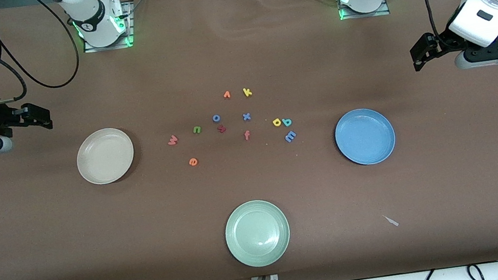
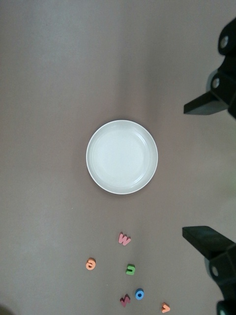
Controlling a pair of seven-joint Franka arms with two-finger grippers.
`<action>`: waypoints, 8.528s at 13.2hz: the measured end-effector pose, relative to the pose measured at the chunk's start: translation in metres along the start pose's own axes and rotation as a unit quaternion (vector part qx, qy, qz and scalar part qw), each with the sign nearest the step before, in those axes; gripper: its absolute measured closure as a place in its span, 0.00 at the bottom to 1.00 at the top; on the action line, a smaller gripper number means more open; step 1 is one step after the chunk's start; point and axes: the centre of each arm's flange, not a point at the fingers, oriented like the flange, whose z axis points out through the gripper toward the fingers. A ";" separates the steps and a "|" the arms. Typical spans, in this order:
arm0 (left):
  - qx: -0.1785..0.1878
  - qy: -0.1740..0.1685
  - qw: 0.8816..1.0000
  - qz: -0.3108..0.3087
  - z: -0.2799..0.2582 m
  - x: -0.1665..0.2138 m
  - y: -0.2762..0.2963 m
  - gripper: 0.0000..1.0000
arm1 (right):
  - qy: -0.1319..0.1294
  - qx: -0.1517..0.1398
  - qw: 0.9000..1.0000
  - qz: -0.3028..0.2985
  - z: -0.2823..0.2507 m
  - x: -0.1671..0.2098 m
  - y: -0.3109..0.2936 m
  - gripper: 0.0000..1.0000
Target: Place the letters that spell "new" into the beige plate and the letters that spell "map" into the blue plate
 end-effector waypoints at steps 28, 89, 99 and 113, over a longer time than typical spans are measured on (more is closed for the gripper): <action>0.001 -0.004 1.000 0.004 0.001 -0.002 0.004 0.00 | 0.000 0.000 1.000 -0.002 0.000 0.000 -0.002 0.00; -0.023 -0.146 0.915 0.376 0.371 0.083 0.066 0.61 | -0.045 -0.006 0.996 -0.072 0.056 0.015 -0.114 0.00; -0.019 -0.114 0.965 0.235 0.319 0.070 0.145 0.00 | -0.024 -0.007 0.999 0.033 0.186 0.020 -0.191 0.00; -0.001 -0.125 0.986 0.115 0.329 0.052 0.182 0.00 | 0.031 0.031 0.986 0.161 0.366 -0.017 -0.228 0.10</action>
